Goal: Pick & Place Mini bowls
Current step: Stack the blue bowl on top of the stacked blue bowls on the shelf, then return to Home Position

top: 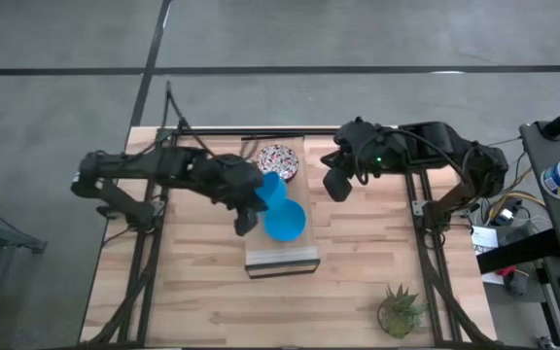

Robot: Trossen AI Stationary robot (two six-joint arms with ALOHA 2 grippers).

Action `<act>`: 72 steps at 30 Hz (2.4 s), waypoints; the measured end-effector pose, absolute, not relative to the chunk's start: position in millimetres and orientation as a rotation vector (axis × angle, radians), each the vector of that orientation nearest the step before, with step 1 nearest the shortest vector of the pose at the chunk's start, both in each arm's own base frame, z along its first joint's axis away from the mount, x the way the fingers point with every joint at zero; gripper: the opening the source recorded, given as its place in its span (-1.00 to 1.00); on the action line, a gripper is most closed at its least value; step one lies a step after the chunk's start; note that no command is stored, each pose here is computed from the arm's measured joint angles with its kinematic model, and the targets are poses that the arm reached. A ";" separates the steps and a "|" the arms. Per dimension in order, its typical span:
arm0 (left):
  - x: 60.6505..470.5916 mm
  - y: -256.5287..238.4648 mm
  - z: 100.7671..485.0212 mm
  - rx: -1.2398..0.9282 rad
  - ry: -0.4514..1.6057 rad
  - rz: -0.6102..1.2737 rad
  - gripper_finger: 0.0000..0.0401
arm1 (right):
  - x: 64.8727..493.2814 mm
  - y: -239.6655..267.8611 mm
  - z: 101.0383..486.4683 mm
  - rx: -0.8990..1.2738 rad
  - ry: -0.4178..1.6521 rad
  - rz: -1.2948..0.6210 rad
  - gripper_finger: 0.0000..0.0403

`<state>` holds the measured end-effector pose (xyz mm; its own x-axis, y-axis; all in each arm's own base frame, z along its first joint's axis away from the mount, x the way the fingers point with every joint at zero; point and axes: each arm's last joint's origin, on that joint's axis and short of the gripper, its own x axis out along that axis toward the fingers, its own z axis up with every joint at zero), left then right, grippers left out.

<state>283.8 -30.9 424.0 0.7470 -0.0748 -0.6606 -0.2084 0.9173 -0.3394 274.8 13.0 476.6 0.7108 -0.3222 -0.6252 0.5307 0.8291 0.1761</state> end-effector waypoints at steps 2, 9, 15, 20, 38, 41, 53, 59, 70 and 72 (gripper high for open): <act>296.6 -34.5 423.6 -0.311 0.736 0.034 -1.00 | 272.6 12.9 476.9 0.368 0.615 -0.487 -0.96; 326.9 -41.9 402.2 -0.137 0.873 -0.038 -1.00 | 247.7 9.3 486.3 0.361 0.594 -0.538 -0.96; 341.9 -49.0 386.2 -0.019 0.968 -0.099 -1.00 | 221.3 5.1 501.0 0.363 0.506 -0.586 -0.96; 344.5 -52.6 384.3 0.051 0.975 -0.128 -1.00 | 211.6 3.9 505.2 0.372 0.479 -0.594 -0.96; 340.4 -60.6 381.1 0.020 1.023 -0.160 -0.55 | 223.4 5.0 486.7 0.373 0.537 -0.616 -0.96; 339.3 -62.0 387.4 -0.003 1.003 -0.154 -0.46 | 224.5 5.1 484.6 0.371 0.545 -0.618 -0.96; 330.1 -58.5 407.3 -0.098 0.928 0.003 -0.48 | 226.9 5.8 479.2 0.394 0.567 -0.615 -0.96; 322.0 -57.3 418.2 -0.158 0.854 0.016 -0.89 | 224.4 6.4 460.8 0.408 0.637 -0.617 -0.96; 268.7 -48.0 442.7 -0.271 0.484 -0.016 -1.00 | 199.0 14.8 443.4 0.397 0.318 -0.378 -0.96; 252.7 -45.1 440.3 -0.289 0.428 -0.025 -1.00 | 192.7 16.2 436.7 0.383 0.277 -0.351 -0.96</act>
